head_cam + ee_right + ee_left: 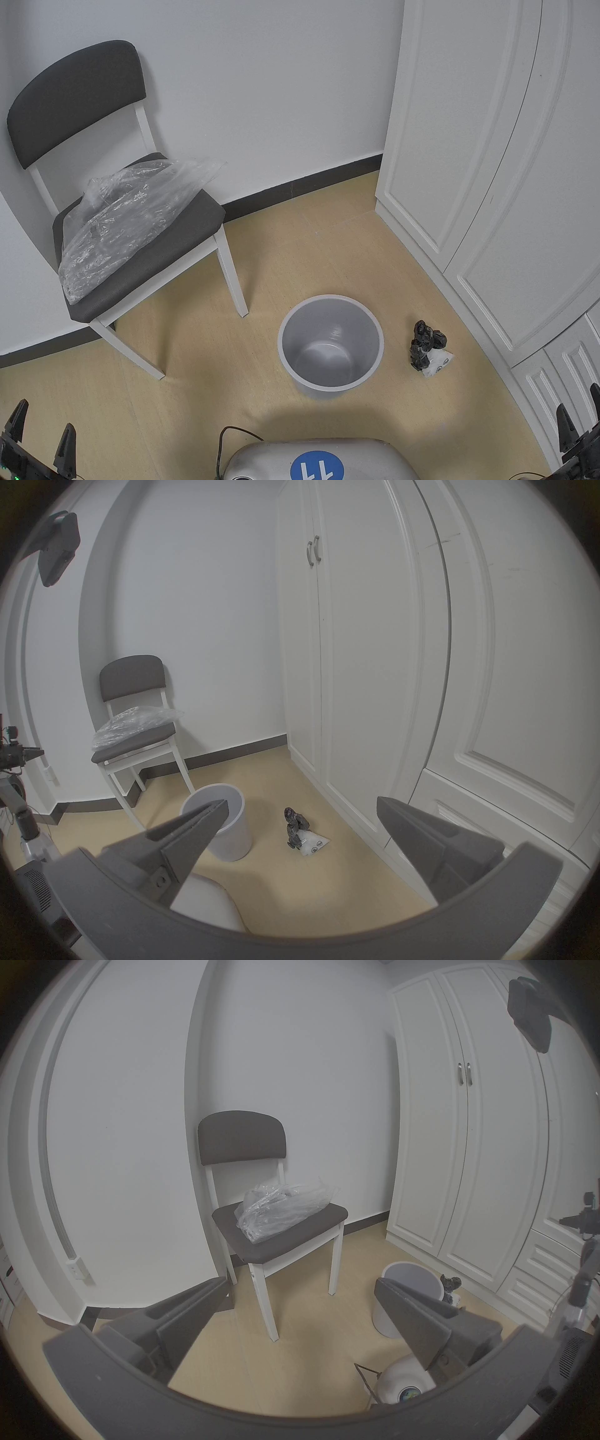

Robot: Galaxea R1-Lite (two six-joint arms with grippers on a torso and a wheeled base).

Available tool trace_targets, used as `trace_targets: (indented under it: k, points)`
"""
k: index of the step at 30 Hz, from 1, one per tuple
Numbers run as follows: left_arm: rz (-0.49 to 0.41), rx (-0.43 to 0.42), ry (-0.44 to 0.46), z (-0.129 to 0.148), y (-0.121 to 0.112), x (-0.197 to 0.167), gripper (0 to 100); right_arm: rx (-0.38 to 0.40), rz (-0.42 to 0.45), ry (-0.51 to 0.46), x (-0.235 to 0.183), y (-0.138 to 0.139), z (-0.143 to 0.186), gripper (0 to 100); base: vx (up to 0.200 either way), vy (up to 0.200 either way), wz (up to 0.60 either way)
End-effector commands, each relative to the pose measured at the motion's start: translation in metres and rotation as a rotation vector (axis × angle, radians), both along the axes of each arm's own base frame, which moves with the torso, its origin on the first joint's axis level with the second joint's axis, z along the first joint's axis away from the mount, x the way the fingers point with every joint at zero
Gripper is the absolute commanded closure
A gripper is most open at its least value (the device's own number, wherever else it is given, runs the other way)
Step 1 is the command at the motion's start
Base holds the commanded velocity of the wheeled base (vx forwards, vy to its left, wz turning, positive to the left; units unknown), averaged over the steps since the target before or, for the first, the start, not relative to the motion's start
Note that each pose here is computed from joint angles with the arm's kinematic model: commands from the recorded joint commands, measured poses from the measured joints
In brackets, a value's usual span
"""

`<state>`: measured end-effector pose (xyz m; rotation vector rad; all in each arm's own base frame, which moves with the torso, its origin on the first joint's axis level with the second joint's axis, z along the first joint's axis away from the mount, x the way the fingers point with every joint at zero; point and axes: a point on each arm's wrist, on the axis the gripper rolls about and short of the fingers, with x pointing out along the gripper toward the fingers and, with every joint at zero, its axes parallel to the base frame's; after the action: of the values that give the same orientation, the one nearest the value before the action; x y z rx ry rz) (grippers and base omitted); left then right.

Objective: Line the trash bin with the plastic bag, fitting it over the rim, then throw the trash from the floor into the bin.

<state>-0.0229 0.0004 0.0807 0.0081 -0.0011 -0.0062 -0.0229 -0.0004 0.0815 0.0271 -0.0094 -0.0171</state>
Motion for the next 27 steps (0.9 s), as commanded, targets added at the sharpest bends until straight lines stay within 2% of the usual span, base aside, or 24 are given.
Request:
trace_targets:
  k: [1, 8, 12, 27]
  points:
    - [0.002, -0.002, 0.001, -0.0052, 0.0000, 0.0001, 0, -0.001, 0.002, 0.001, 0.0000, 0.0000, -0.0050, 0, 0.000, 0.000, 0.00]
    - [0.002, -0.007, 0.001, -0.0052, 0.0000, 0.0001, 0, -0.003, 0.003, 0.005, 0.0002, 0.0001, -0.0054, 0, 0.000, 0.000, 0.00]
    - [0.000, 0.000, 0.001, -0.0052, 0.0000, 0.0001, 0, -0.042, 0.008, 0.004, 0.0000, 0.0002, -0.0052, 0, 0.000, 0.000, 0.00]
    - [0.005, -0.008, 0.001, -0.0052, 0.0000, 0.0001, 0, -0.038, 0.008, 0.004, 0.0001, 0.0003, -0.0054, 0, 0.000, 0.000, 0.00]
